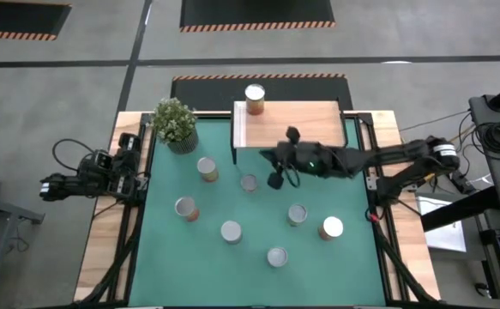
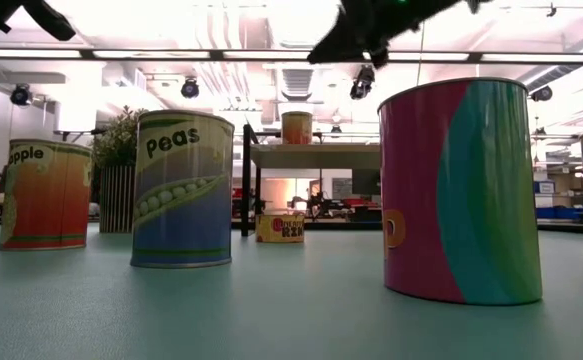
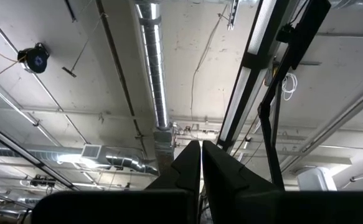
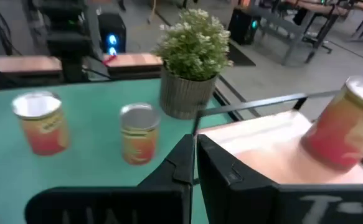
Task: Pick and place cans onto a shelf
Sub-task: Put the canned green beans on the shelf
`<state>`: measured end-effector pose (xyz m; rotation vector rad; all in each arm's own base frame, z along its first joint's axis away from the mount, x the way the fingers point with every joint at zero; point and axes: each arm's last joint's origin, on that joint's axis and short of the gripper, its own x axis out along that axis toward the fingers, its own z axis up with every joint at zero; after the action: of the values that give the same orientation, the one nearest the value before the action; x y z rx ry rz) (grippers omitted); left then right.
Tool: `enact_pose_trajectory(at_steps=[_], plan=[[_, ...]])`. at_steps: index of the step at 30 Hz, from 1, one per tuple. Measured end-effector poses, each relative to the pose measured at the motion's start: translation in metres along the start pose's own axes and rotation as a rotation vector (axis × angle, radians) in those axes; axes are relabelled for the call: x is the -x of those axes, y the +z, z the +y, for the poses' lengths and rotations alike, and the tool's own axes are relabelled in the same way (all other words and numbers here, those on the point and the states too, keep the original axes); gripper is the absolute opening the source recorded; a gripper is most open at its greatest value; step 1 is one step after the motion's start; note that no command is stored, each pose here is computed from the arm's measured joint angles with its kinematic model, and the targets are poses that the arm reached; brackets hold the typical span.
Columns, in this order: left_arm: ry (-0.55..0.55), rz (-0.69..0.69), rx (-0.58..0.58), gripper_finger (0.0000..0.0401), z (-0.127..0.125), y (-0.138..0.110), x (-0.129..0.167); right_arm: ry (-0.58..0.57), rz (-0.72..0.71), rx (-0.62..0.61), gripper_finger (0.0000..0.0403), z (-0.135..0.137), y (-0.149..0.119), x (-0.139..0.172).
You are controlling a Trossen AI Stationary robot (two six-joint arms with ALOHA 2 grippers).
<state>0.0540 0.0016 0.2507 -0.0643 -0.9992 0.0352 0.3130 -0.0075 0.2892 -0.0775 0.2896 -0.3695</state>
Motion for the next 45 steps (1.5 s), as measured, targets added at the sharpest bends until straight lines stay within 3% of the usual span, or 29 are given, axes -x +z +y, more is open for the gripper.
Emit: enact_pose_trajectory(at_steps=[10,18,26,34,45], plan=[[0.000,0.034,0.016,0.0000,0.000,-0.003,0.000,0.128,-0.103,-0.014,0.0008,0.047,-0.067,0.032],[-0.041,0.047,0.073,0.0000,-0.001,-0.005,0.000,0.216,-0.110,0.041,0.0009,0.066,-0.083,0.049],[-0.113,0.025,0.187,0.0000,-0.003,-0.004,-0.003,0.187,-0.139,0.089,0.0009,0.063,-0.082,0.062],[-0.106,0.035,0.190,0.0000,-0.004,-0.011,-0.010,0.188,-0.223,0.089,0.0009,0.044,-0.076,0.089],[-0.116,0.255,0.215,0.0000,-0.008,-0.030,-0.060,0.143,-0.274,0.048,0.0009,0.022,-0.082,0.113]])
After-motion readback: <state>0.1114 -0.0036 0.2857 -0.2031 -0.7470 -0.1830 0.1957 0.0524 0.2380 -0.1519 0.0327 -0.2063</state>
